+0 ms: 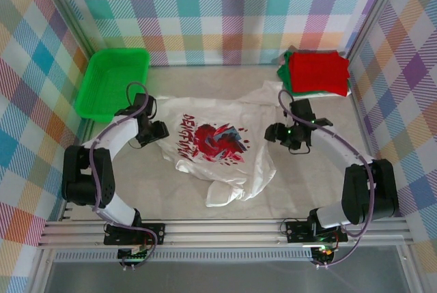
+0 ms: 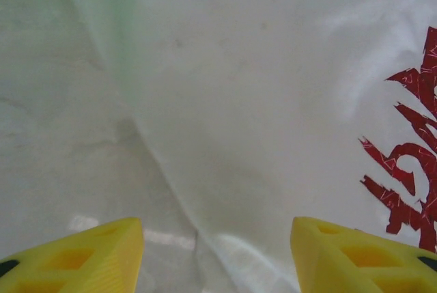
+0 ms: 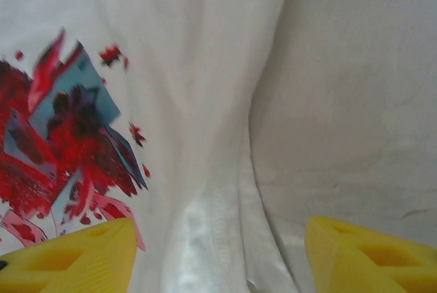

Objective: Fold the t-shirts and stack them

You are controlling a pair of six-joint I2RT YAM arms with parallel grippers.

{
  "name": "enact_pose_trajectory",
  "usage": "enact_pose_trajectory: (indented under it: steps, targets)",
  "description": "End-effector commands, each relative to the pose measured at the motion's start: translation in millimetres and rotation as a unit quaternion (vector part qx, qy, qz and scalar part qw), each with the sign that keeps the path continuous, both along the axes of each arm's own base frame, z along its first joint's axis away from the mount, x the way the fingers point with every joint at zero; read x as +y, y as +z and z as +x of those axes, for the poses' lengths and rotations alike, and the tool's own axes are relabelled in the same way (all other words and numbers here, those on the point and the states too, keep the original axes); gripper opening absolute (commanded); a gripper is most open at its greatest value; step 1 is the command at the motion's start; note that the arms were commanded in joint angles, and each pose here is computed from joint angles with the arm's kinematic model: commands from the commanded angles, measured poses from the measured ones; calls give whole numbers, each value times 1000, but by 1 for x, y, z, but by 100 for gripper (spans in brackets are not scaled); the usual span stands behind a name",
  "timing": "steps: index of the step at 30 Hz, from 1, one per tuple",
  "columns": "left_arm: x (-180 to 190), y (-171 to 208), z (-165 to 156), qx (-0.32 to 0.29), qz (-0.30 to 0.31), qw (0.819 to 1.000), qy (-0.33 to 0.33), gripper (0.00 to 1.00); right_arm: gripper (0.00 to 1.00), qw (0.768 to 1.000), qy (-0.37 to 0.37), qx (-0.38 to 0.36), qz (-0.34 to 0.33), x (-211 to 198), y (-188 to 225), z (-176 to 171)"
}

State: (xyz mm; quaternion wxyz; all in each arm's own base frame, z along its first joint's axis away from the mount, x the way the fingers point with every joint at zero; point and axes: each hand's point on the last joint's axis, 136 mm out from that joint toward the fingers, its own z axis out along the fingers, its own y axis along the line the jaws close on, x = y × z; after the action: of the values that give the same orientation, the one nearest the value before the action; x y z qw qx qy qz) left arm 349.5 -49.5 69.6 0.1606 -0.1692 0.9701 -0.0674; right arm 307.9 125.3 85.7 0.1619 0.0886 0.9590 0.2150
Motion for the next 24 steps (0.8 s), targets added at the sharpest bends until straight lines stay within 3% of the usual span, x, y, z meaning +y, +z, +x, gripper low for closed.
enact_pose_trajectory:
  steps: [1, 6, 9, 12, 13, 17, 20, 24]
  targets:
    - [-21, -18, 5, 3, -32, 999, -18, 56, 64, 998, 1, 5, 62, 18, -5, -1]
    - [-25, -33, 1, 8, -34, 999, -20, 31, 60, 997, 4, 60, 54, 15, -45, -34]
    - [-26, -33, 5, 1, -36, 999, -20, 22, 51, 996, 11, 69, 61, 16, -57, -44]
    - [-28, -24, 15, -11, -39, 999, -20, 3, 45, 995, 18, 73, 69, 20, -65, -43]
    - [-29, -20, 17, -16, -42, 999, -19, 0, 39, 995, 18, 73, 69, 21, -68, -41]
    - [-28, 2, 22, -31, -39, 999, -15, 0, 9, 995, 14, 68, 68, 23, -69, -29]
    - [-22, 22, 16, -29, -26, 999, -12, 0, 1, 998, -1, 47, 49, 15, -58, -17]
    - [-11, 46, 11, -31, -10, 999, -11, 0, 0, 998, -40, 27, 32, -11, -43, -2]
